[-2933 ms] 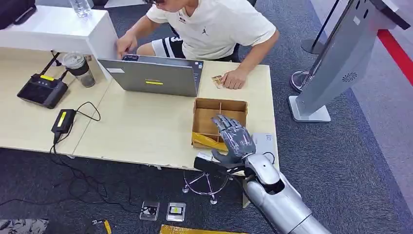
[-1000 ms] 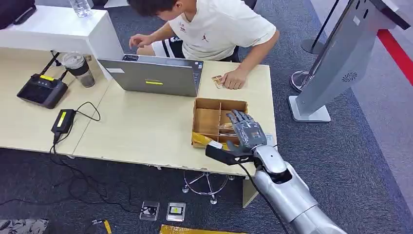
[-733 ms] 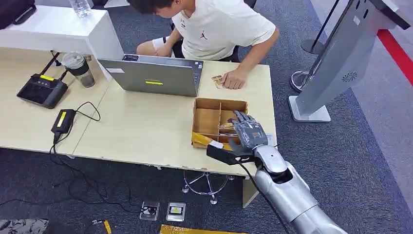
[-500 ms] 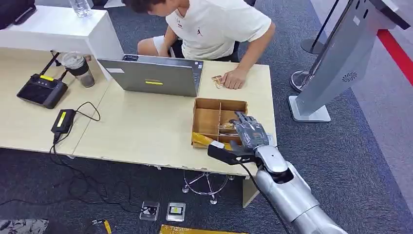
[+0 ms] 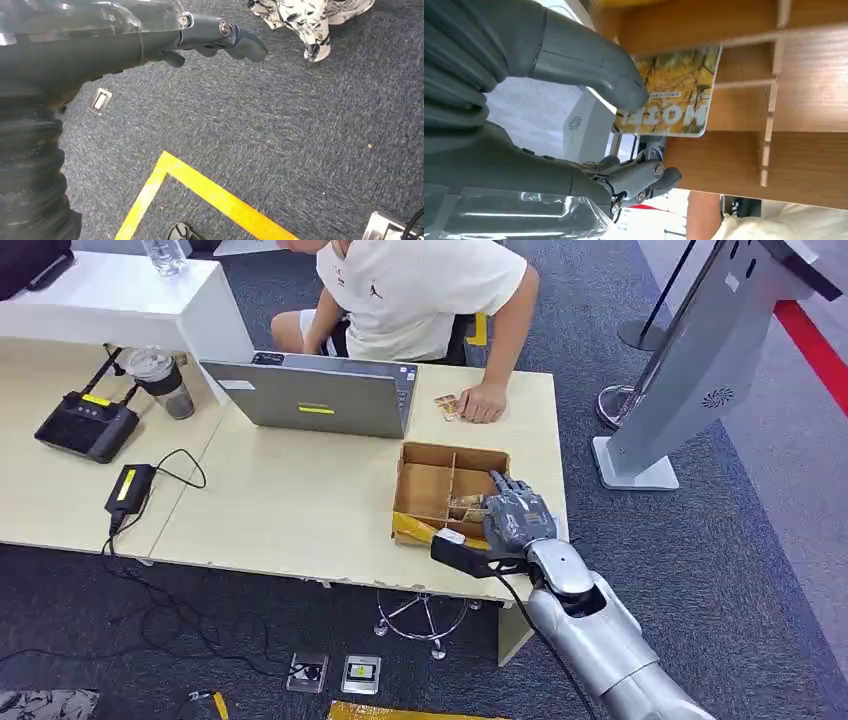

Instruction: Pass the card to the sensor for recognition and then transmit it.

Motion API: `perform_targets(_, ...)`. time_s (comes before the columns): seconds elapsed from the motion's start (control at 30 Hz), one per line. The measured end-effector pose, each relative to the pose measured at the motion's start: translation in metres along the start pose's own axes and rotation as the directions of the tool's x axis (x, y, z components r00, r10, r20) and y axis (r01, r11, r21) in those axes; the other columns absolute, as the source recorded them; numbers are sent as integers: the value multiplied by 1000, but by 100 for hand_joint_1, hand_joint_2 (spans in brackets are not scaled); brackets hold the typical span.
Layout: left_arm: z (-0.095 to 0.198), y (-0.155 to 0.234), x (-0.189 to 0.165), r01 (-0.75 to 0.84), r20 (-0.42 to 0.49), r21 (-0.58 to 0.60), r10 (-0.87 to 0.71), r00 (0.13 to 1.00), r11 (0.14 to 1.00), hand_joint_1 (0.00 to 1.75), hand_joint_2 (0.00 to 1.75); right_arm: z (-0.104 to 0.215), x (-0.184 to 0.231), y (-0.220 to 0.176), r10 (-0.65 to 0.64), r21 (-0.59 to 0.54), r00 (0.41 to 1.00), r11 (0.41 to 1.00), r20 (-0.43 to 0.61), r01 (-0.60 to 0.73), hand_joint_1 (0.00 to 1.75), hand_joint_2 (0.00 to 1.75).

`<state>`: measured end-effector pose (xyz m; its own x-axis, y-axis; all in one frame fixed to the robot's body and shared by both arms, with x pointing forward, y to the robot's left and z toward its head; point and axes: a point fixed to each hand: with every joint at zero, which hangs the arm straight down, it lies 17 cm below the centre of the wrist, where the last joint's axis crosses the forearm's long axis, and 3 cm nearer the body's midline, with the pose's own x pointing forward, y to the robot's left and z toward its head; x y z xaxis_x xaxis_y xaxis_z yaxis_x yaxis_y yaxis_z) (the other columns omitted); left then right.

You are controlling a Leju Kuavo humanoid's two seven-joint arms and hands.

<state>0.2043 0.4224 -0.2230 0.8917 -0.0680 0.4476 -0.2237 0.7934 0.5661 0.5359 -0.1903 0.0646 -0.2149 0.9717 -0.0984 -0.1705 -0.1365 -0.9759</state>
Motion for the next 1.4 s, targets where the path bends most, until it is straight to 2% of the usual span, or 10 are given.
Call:
perform_targets(0.53,0,1,-1,-1,-2,1,1,1000,1000,0,175,0,0,0,3,3,1000,1000,0,-3,152,175)
perform_targets(0.67,0,1,0,0,-1,1,0,1000,1000,0,175,0,0,1,5,5,1000,1000,-2,-5,147,175)
perform_targets(0.7,0,0,0,1,0,1,-1,1000,1000,0,175,0,-1,1,6,5,1000,1000,-2,-6,134,175)
perform_targets(0.8,0,1,0,1,0,1,-1,1000,1000,0,175,0,-2,1,8,5,1000,1000,-6,-8,152,175)
perform_targets(0.97,0,0,1,4,4,0,-4,1000,1000,0,175,1,-3,1,10,4,1000,1000,-13,-10,157,175)
perform_targets(1.0,0,0,1,5,5,0,-5,1000,1000,0,175,1,-4,1,9,4,1000,1000,-14,-9,152,175)
perform_targets(1.03,0,0,1,7,6,-1,-7,1000,1000,0,175,1,-4,1,9,4,1000,1000,-15,-9,99,175)
perform_targets(1.07,0,0,1,9,7,-1,-9,1000,1000,0,175,1,-5,1,8,4,1000,1000,-16,-8,80,175)
perform_targets(1.1,0,0,1,9,7,-1,-9,1000,1000,0,175,1,-5,1,8,4,1000,1000,-17,-8,0,175)
perform_targets(1.4,-1,1,2,9,8,0,-9,1000,1000,0,175,3,-6,5,6,22,1000,1000,-17,-5,0,175)
